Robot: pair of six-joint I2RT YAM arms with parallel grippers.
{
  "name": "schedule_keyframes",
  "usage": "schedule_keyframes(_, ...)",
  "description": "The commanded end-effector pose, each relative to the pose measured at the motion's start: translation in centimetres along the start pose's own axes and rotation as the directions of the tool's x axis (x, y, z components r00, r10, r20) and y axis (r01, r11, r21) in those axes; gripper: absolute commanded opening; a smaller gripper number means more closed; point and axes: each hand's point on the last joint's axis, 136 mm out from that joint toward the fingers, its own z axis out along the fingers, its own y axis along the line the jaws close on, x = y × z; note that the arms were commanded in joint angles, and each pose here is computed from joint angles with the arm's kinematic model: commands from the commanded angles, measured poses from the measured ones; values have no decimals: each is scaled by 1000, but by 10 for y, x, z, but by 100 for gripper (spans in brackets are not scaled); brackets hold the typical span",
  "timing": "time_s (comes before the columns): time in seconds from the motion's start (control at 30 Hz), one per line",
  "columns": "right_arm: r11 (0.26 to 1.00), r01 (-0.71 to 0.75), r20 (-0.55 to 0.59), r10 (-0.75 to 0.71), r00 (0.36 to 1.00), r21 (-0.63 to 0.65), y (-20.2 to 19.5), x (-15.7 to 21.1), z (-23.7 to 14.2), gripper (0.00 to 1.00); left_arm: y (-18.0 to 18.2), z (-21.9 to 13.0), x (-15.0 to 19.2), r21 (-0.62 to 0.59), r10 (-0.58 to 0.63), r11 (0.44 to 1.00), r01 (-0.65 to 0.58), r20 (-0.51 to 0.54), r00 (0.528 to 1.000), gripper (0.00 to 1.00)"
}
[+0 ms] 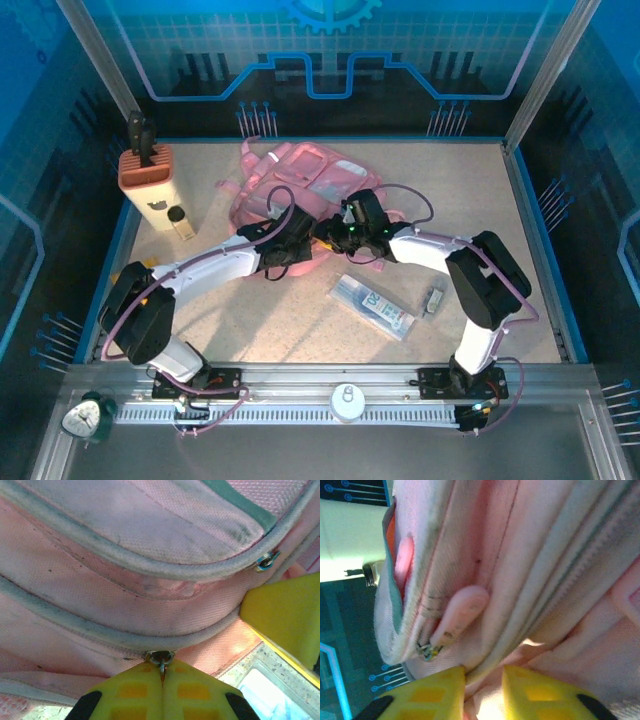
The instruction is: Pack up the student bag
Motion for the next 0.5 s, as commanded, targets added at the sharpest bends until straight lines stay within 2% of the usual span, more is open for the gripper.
schedule_keyframes(0.0,999,40,86,-42,995,20,4,-24,2,13,11,-4,-5,-53,52,997,-50,24,998,0)
schedule_keyframes(0.1,999,35,91,-36,995,15,-3,-28,-6,0,27,-2,-6,-74,64,995,-64,5,998,0)
schedule_keyframes(0.33,994,101,98,-104,990,30,-1,-34,-36,0,71,0,-19,-136,82,988,-80,12,997,0)
schedule_keyframes(0.47,995,100,117,-103,988,27,-7,-51,-53,0,95,1,-23,-174,73,982,-72,-2,997,0)
